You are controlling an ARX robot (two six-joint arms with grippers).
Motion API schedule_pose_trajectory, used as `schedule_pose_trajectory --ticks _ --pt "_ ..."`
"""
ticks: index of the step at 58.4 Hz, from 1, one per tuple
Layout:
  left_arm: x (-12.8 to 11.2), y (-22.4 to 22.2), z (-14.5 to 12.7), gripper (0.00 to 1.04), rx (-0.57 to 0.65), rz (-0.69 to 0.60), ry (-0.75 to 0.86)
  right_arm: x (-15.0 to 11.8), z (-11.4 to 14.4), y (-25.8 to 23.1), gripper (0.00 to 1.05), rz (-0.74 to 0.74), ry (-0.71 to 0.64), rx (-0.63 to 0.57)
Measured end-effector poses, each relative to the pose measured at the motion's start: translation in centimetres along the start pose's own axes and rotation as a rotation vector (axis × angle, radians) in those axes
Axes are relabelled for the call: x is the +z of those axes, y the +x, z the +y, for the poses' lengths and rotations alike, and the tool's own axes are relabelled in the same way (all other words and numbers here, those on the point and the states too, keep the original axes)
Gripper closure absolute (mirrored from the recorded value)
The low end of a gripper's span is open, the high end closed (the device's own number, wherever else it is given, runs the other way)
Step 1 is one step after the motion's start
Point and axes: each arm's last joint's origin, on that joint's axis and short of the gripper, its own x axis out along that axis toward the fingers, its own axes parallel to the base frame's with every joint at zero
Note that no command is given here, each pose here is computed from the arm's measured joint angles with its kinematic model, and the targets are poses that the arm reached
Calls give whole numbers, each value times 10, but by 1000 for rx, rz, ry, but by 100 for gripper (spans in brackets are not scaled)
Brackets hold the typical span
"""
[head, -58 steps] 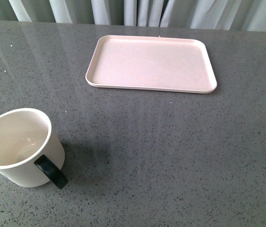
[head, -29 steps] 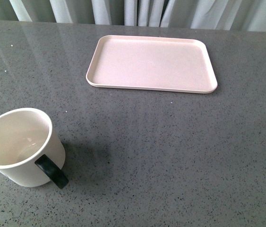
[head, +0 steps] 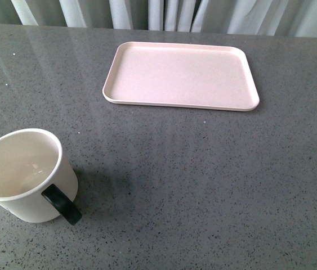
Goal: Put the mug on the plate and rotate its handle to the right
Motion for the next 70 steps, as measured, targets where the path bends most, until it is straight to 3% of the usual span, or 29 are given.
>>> schedule_pose_trajectory --ticks 14,70 --pt "8 29 -5 9 -29 50 30 0 0 0 9 0 0 0" --pt "-9 76 -6 9 -144 203 -7 0 0 0 9 0 0 0"
